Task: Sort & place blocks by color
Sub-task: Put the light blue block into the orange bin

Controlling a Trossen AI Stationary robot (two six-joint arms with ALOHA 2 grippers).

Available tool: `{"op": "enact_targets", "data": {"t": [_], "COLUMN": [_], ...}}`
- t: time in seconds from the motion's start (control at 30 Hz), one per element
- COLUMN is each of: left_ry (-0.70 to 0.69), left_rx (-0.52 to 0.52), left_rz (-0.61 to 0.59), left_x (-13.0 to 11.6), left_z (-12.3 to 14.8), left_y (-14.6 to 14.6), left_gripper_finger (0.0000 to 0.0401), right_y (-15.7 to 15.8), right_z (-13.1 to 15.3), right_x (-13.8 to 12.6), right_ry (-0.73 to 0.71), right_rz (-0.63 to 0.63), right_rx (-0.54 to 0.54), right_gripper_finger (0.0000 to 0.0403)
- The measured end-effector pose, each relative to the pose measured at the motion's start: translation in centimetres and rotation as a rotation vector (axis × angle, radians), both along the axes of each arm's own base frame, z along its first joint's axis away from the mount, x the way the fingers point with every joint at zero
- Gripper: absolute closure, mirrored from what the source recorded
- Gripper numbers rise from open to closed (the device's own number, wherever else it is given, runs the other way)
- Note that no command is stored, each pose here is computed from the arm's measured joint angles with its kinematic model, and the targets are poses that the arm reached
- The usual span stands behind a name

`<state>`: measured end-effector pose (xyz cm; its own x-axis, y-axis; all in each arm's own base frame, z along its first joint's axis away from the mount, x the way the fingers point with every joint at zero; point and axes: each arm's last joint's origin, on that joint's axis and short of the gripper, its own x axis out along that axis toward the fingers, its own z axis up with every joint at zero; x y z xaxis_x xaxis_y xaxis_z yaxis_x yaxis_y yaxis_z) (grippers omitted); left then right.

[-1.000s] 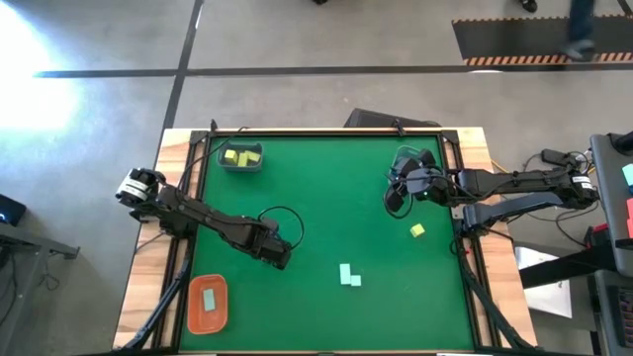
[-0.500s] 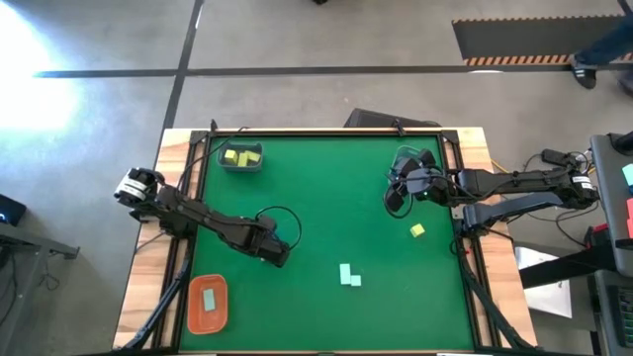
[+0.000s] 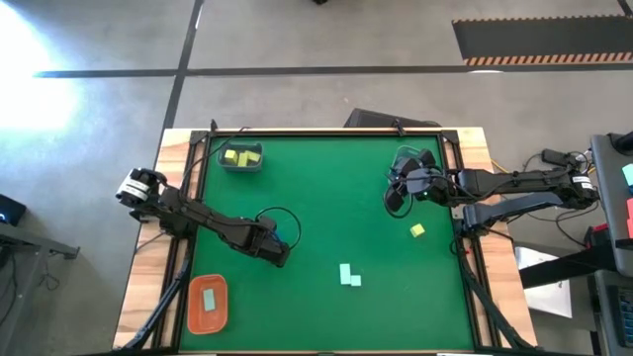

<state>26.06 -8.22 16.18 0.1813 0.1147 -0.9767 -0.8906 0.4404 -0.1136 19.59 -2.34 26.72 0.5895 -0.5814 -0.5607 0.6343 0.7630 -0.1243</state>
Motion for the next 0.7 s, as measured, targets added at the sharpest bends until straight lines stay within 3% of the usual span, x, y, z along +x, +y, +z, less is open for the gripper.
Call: {"op": "enact_targets", "data": {"t": [0.23,0.53,0.7], "left_ry": [0.0,0.001,0.003], "left_rx": [0.0,0.003,0.007], "left_rz": [-0.002,-0.011,-0.032], "left_x": [-0.02,-0.05,0.05], "left_z": [-0.03,0.0,0.32], "left_y": [-0.04,-0.05,-0.08], "left_gripper_finger": [0.0226,0.0363,0.0363], "right_y": [0.01,0.01,0.01], "right_z": [0.0,-0.01,-0.01], "right_x": [0.0,0.0,0.0], "right_ry": [0.001,0.001,0.001], "right_rz": [0.002,0.001,0.001], "right_rx": [0.0,0.001,0.0], "right_gripper_finger": [0.0319,0.0319,0.0319]}}
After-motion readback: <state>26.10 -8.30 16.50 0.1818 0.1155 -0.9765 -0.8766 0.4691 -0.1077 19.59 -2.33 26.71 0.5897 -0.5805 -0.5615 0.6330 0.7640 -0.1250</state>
